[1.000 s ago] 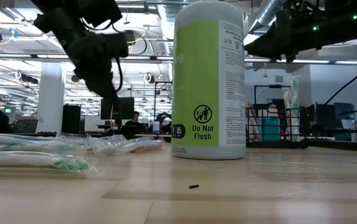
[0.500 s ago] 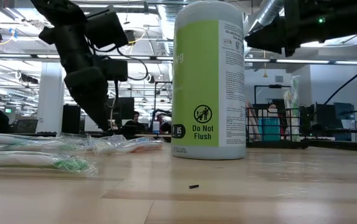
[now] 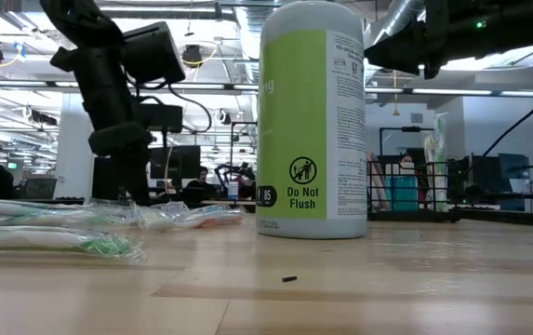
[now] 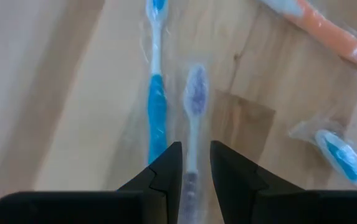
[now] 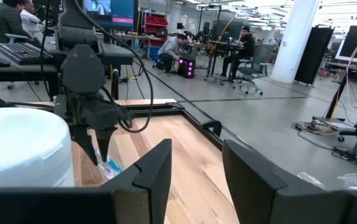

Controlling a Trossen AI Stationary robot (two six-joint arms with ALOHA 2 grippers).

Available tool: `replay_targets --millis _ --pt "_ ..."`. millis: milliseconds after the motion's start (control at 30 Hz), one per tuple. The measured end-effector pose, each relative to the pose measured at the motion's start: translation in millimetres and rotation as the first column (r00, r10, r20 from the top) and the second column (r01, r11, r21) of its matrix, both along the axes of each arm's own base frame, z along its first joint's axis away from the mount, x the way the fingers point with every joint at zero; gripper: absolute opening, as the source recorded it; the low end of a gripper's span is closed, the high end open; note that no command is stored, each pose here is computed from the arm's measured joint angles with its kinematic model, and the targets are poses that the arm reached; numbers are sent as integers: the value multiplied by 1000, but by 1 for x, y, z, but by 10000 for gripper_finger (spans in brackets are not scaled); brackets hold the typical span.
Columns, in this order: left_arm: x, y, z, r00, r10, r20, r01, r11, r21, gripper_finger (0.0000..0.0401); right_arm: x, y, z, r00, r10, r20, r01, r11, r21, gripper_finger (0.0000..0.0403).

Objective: Pick & Place toothbrushing station
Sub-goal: Put the purple toothbrush into the wire organizer

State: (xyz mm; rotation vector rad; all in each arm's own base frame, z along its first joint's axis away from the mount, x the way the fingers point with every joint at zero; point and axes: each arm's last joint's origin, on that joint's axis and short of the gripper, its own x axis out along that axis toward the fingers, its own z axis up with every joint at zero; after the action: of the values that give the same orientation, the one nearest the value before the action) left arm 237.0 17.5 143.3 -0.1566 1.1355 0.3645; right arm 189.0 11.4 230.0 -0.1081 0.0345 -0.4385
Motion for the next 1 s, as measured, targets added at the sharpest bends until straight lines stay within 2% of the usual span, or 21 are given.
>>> replay_targets --millis 100,367,467,600,900,1000 --pt "-2 -1 -6 1000 0 25 1 999 -40 76 0 0 0 1000 0 0 0 1000 0 133" --pt "-10 -3 -16 1000 5 25 -4 999 -47 75 0 0 0 1000 0 -1 0 1000 0 133" --pt "-11 -3 -18 1000 9 30 -8 999 -46 59 1 0 -2 1000 0 -12 0 1000 -1 133" --pt "-11 -3 -17 999 13 35 -12 999 -45 12 2 0 -3 1000 0 -18 0 1000 2 133" --pt "-10 -3 -15 998 38 58 -35 998 -49 3 7 1 -11 999 -2 -54 2 1000 8 133" --pt "-11 -3 -8 994 49 101 -44 998 -54 1 7 1 -10 999 -2 -50 2 1000 9 133"
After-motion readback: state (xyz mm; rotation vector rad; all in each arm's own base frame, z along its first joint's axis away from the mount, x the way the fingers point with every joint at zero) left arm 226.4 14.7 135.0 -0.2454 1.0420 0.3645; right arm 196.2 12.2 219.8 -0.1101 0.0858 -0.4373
